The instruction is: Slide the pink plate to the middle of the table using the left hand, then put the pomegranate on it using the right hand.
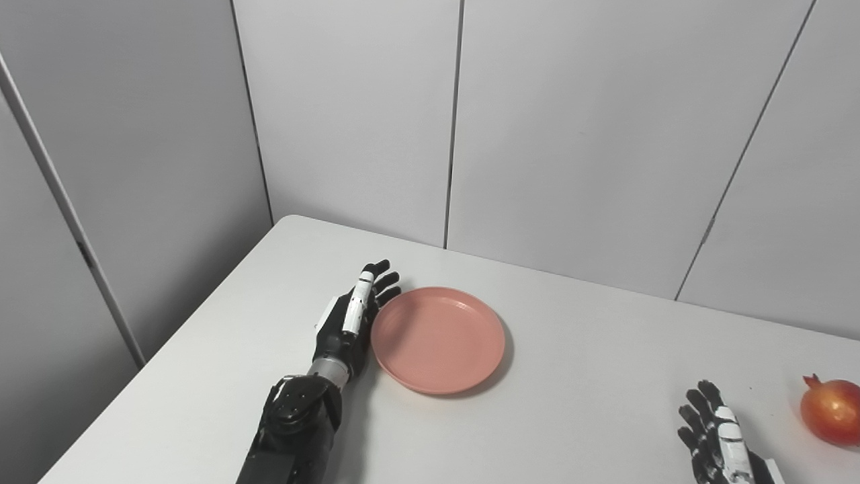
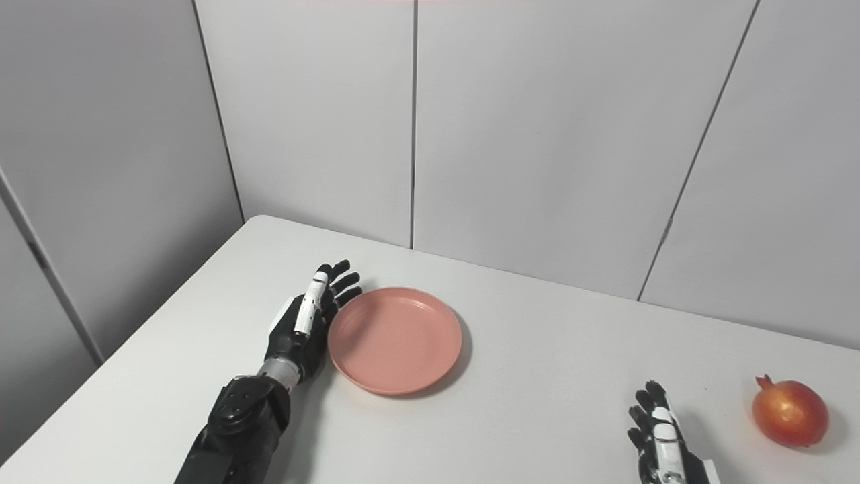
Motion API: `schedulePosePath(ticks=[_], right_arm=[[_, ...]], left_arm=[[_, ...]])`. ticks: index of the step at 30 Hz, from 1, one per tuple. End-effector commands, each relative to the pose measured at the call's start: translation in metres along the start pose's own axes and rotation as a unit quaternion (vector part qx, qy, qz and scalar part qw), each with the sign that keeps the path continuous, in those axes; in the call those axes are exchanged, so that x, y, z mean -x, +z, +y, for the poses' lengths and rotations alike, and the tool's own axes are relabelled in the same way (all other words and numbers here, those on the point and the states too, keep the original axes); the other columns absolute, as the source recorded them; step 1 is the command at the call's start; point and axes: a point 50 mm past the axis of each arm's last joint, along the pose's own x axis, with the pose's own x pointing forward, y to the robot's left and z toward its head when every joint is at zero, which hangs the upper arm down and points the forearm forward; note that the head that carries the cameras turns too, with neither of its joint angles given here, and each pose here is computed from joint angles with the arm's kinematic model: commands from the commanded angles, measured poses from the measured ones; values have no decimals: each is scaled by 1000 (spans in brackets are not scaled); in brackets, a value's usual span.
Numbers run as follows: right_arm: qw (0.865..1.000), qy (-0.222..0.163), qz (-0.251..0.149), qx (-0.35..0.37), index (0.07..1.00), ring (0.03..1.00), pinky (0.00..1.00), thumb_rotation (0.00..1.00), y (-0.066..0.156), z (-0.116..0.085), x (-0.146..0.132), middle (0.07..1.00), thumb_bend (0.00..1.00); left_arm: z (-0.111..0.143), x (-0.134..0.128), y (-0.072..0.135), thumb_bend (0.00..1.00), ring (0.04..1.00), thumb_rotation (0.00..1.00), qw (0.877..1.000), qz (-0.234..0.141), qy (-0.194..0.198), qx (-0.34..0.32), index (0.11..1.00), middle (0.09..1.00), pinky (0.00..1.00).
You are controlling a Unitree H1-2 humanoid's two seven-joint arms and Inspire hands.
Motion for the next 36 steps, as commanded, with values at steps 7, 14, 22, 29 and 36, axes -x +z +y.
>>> schedulePosePath(ticks=[7, 14, 22, 29, 36], right_arm=[[999, 6, -50, 1, 979, 968, 984, 1000, 17, 8, -8, 972, 233], [999, 7, -51, 3, 975, 966, 972, 1000, 21, 13, -7, 972, 251], [999, 3, -53, 11, 965, 952, 951, 1000, 26, 17, -6, 961, 251], [998, -2, -54, 11, 961, 943, 943, 1000, 27, 19, -6, 956, 250], [999, 3, -52, 8, 958, 948, 945, 1000, 28, 21, -6, 956, 266]], left_arm=[[-35, -5, -4, 422, 885, 1000, 998, 15, -57, -28, 889, 894, 882], [-56, -5, -5, 420, 881, 1000, 996, 12, -81, -36, 878, 892, 865], [-81, -2, -9, 428, 878, 1000, 994, 21, -99, -39, 879, 889, 857], [-112, 2, -10, 422, 882, 1000, 992, 24, -118, -22, 882, 895, 874], [-133, 13, -16, 417, 908, 1000, 992, 23, -123, 8, 909, 917, 899]])
